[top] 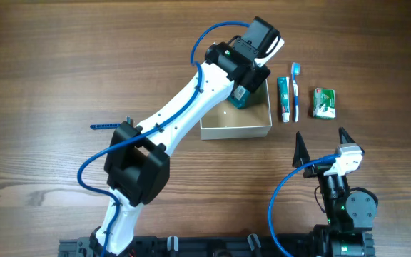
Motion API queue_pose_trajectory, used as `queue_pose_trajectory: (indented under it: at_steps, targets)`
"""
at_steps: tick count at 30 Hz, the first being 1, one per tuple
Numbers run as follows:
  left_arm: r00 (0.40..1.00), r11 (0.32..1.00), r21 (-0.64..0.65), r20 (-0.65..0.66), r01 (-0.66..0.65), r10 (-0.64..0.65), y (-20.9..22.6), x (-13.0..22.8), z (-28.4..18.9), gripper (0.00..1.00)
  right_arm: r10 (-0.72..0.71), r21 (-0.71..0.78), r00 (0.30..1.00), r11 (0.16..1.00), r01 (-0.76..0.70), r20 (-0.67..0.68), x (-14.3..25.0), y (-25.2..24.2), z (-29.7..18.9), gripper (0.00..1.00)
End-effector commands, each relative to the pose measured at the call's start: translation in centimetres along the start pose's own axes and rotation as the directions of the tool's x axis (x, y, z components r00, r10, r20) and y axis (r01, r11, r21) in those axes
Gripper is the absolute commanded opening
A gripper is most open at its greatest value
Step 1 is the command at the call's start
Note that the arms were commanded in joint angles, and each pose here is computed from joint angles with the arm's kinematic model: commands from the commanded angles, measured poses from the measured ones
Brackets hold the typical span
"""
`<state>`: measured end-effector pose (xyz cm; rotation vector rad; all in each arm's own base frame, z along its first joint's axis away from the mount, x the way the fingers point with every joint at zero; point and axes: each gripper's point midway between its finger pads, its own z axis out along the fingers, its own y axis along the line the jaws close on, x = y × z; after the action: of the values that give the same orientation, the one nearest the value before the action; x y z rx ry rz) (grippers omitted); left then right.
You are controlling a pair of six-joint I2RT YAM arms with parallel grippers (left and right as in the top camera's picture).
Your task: Pack container
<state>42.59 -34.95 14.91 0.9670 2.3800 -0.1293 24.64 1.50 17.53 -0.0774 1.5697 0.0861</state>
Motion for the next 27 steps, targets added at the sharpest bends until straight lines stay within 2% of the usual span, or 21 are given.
queue_pose_trajectory:
  at_steps: [1, 15, 23, 27]
  targets:
    - [0.997, 0.999, -0.026, 0.076, 0.023, -0.021, 1.1, -2.0, -3.2, 0.30, -0.004, -0.015, 1.000, 1.000, 0.004, 0.009, -0.2, 0.3, 0.0, 1.00]
    - [0.993, 0.996, -0.057, 0.097, 0.067, -0.062, 4.0, -2.2, -5.0, 0.32, -0.004, -0.015, 1.000, 1.000, 0.004, 0.009, -0.2, 0.3, 0.0, 1.00]
    - [0.995, 0.995, -0.063, 0.068, 0.076, -0.072, 4.6, -1.3, -5.0, 0.32, -0.004, -0.015, 1.000, 1.000, 0.004, 0.009, -0.2, 0.3, 0.0, 1.00]
    - [0.993, 0.993, -0.062, 0.071, 0.096, -0.091, 4.7, -1.4, -5.0, 0.37, -0.004, -0.015, 1.000, 1.000, 0.004, 0.009, -0.2, 0.3, 0.0, 1.00]
